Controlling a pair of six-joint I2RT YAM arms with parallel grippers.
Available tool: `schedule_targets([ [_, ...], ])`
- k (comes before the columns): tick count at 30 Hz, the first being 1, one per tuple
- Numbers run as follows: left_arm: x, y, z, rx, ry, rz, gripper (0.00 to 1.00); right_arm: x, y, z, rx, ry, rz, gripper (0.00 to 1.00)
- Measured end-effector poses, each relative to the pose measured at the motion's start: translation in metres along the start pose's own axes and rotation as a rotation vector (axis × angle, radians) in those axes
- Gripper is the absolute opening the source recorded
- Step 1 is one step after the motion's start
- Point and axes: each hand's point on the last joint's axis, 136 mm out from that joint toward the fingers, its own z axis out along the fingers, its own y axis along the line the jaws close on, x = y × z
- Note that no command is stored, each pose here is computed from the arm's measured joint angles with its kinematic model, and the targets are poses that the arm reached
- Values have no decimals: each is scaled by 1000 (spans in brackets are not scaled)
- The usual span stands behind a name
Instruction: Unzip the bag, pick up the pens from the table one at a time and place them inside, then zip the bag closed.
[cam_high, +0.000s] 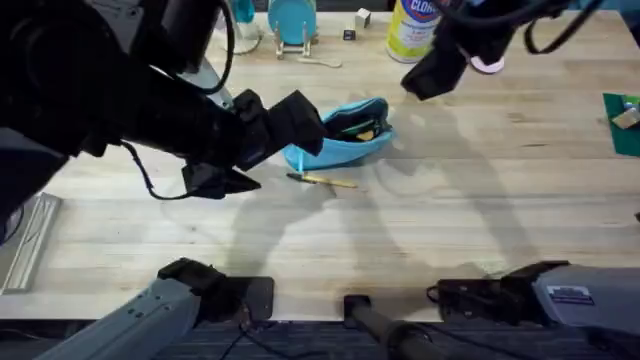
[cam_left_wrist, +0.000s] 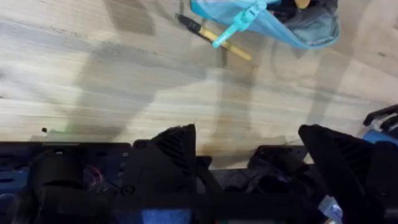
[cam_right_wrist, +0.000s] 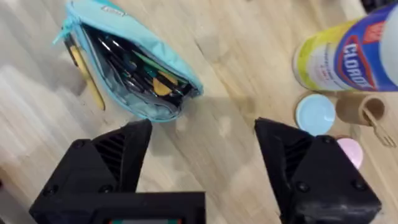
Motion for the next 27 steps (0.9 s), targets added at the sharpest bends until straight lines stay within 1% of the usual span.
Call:
schedule_targets([
  [2,-2,-2,0,10,-9,-8,995,-1,-1,-7,6,-19,6,998],
  [7,-8,-10,1,35,-30,-62,995,-1,-2,-12,7,-35,11,998],
  [9,-8,-10,5,21,-22,-86,995,-1,-1,-12,6,-36,11,998],
  [12,-6,-10,17,-30,5,-106,995,-2,-1,-12,4,-37,11,998],
  [16,-5,-12,41,-106,50,-101,994,-2,-1,-12,3,-39,11,998],
  [19,-5,-14,58,-156,64,-96,994,-2,-1,-12,2,-40,11,998],
  [23,-8,-18,76,-198,44,-75,993,-2,-1,-12,2,-40,11,998],
  [27,-8,-20,83,-235,-1,-47,993,-2,-1,-12,2,-39,11,998],
])
